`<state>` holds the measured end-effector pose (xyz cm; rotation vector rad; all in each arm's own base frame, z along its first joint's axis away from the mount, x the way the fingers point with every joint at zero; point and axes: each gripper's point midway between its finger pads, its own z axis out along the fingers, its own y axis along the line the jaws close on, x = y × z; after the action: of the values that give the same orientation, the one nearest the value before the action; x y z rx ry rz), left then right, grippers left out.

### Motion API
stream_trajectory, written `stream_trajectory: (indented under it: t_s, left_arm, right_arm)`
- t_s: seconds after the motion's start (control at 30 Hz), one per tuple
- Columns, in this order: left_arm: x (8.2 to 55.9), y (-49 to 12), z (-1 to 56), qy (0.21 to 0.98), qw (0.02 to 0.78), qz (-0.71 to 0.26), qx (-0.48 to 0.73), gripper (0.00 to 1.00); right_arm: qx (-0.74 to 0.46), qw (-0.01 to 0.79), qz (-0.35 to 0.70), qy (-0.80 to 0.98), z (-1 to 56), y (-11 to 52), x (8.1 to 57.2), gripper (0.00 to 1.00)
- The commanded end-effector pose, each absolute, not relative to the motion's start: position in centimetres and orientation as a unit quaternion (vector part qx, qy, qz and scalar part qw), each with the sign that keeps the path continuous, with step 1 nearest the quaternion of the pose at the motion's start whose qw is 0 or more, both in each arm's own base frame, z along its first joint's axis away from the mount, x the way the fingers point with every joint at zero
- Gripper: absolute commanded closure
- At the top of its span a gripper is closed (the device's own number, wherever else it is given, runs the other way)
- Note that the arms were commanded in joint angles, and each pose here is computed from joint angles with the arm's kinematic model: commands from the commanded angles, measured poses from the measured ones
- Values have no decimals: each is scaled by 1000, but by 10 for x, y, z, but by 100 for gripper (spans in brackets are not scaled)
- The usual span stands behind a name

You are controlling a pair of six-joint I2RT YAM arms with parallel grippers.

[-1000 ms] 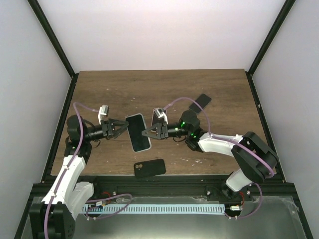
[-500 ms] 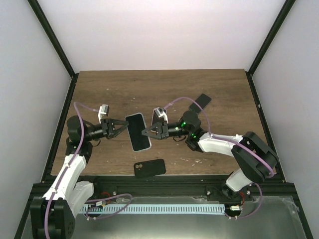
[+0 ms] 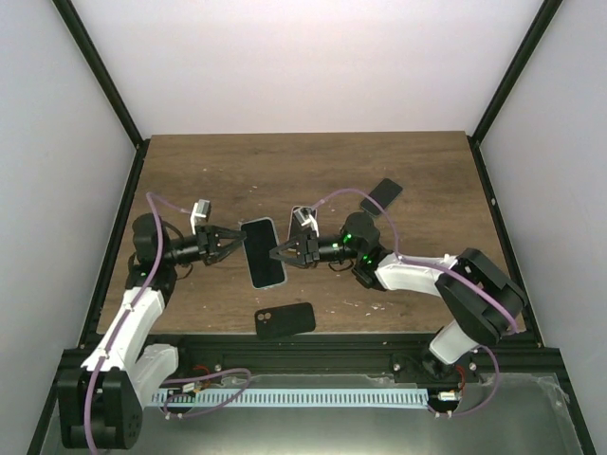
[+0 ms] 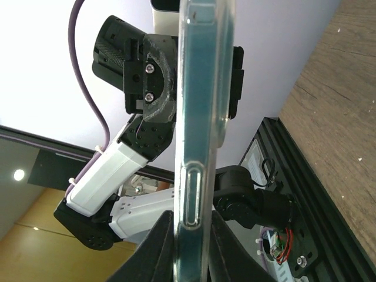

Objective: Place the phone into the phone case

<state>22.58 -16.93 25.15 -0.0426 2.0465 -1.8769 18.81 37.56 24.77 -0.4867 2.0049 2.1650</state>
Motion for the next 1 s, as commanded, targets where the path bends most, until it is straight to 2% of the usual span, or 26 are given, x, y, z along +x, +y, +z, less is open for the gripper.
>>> stream_trajectory:
  t_s: [0.0, 0.13, 0.2, 0.4, 0.53, 0.63, 0.73, 0.83, 0.97]
  left_arm:
    - [225, -171, 253, 731, 169, -661, -5, 85]
    - [225, -171, 254, 731, 170, -660, -10, 65]
    - [223, -171, 254, 729, 169, -663, -12, 63]
    - [224, -171, 257, 719, 172, -673, -17, 71]
    - [228, -171, 261, 717, 177, -674, -18, 92]
    - [230, -171, 257, 721, 172, -671, -17, 100]
    - [231, -171, 255, 722, 167, -671, -20, 100]
    - [230, -171, 257, 723, 170, -670, -18, 95]
    - [231, -171, 254, 729, 167, -664, -23, 83]
  right_arm:
    - [-153, 105, 752, 633, 273, 374, 191, 90]
    - [-133, 104, 769, 616, 281, 372, 194, 92]
    - [-129, 103, 773, 612, 283, 372, 195, 92]
    - [-134, 96, 773, 613, 279, 372, 192, 92]
    - [-138, 91, 767, 620, 273, 371, 190, 85]
    - [-133, 96, 762, 626, 270, 370, 191, 77]
    - [-133, 100, 759, 629, 271, 371, 192, 76]
    - [-134, 102, 761, 627, 274, 371, 192, 78]
    - [-121, 113, 764, 623, 280, 371, 198, 84]
